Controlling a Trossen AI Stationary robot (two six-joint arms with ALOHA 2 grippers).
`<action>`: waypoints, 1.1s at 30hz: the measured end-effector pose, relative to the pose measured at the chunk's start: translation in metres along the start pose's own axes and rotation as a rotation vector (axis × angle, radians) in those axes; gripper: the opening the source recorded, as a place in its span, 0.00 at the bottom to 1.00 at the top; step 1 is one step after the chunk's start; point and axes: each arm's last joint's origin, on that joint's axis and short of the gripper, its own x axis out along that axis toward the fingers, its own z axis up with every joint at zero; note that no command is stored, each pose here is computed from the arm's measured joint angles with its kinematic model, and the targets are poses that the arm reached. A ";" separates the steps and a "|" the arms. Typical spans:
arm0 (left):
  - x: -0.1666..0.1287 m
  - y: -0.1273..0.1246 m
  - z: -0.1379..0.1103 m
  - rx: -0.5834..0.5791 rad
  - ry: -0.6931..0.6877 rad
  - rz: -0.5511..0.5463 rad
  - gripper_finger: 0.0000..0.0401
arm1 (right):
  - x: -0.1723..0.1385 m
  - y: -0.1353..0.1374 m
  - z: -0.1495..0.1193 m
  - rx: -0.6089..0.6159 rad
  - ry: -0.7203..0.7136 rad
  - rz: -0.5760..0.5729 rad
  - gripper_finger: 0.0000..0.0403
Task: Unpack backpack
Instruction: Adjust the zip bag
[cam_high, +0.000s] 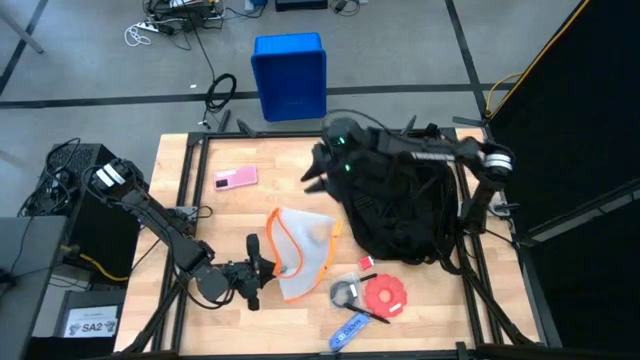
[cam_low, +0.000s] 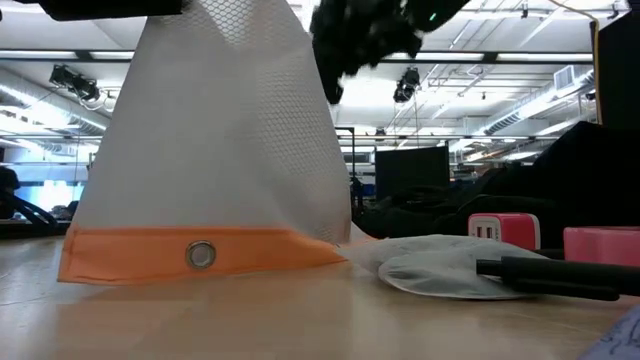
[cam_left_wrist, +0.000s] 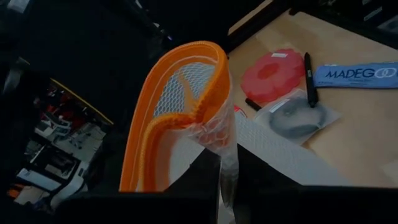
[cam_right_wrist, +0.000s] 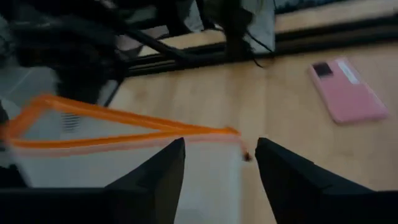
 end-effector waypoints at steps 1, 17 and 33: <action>0.000 0.000 0.000 -0.001 0.000 0.000 0.00 | 0.003 -0.012 -0.003 0.028 0.027 0.010 0.43; 0.000 -0.001 0.000 -0.039 -0.007 -0.024 0.00 | 0.099 -0.097 -0.063 0.213 0.321 0.322 0.81; 0.003 0.002 -0.001 -0.049 0.000 -0.013 0.00 | 0.123 -0.072 -0.055 -0.070 0.298 0.414 0.04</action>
